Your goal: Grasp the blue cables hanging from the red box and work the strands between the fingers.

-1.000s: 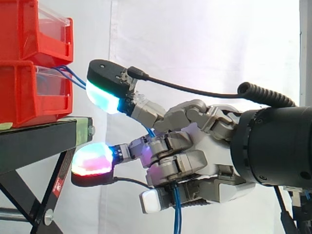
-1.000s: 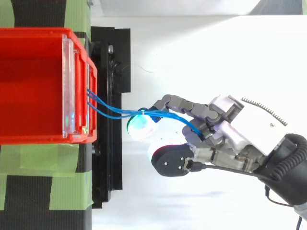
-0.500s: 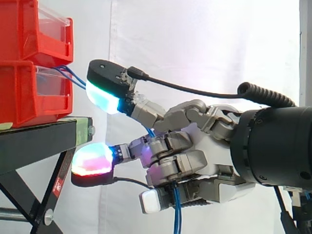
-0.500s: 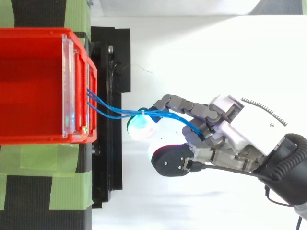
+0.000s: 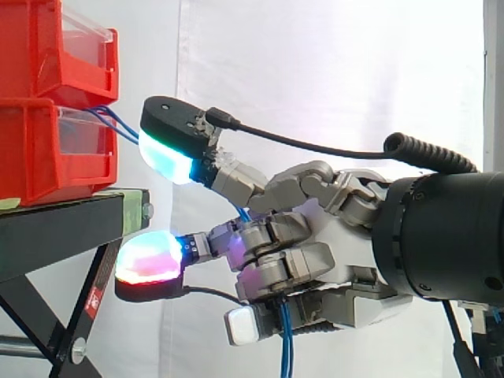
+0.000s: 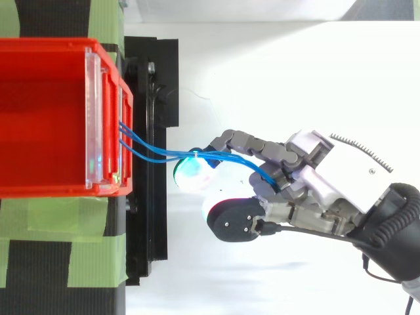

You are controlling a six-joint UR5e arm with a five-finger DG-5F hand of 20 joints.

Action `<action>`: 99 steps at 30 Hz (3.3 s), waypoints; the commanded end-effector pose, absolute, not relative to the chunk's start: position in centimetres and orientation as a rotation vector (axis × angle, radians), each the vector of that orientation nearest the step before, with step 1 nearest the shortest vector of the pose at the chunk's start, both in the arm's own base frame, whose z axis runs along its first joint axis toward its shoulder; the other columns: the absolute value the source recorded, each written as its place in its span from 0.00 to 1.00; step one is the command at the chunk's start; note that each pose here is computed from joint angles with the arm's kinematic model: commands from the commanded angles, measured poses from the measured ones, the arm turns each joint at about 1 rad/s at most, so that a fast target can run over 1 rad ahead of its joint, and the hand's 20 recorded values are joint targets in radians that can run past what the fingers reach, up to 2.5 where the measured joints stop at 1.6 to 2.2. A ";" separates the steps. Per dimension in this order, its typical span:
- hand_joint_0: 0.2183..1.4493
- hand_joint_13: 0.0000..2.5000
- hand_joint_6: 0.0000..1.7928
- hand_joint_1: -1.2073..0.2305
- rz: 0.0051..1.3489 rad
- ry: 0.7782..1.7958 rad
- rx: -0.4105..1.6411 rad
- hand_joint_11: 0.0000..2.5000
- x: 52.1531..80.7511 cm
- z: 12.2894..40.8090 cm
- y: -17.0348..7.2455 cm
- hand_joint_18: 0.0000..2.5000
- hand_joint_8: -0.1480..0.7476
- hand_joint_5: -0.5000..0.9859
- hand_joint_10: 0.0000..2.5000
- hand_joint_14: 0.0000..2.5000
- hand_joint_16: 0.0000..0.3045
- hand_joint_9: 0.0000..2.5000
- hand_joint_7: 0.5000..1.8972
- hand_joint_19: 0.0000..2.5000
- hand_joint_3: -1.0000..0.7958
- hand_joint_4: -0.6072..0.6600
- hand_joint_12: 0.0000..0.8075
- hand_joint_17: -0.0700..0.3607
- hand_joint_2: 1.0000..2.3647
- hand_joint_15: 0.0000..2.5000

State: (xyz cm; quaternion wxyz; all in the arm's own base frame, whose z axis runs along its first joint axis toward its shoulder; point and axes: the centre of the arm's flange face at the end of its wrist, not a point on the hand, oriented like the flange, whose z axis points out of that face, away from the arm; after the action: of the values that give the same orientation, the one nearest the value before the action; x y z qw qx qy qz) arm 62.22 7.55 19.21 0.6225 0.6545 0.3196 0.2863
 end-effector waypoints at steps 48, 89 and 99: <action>0.43 0.79 0.00 0.41 0.658 0.734 1.503 1.00 62.2 19.2 7.5 1.00 0.75 0.50 1.00 1.00 0.81 0.78 0.54 0.23 0.00 0.68 0.77 0.59 0.00 0.65; 0.47 0.79 0.00 0.40 0.606 0.667 1.519 1.00 65.9 26.7 6.0 1.00 0.75 0.51 1.00 1.00 0.81 0.78 0.58 0.23 0.04 0.66 0.77 0.59 0.00 0.65; 0.49 0.79 0.02 0.40 0.634 0.638 1.528 1.00 66.4 27.5 6.1 1.00 0.75 0.51 1.00 1.00 0.81 0.78 0.61 0.23 0.07 0.66 0.77 0.59 0.00 0.65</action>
State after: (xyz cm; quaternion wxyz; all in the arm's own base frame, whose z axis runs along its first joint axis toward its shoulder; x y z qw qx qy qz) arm 66.10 6.03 27.02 0.6329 0.6665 0.2849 0.2722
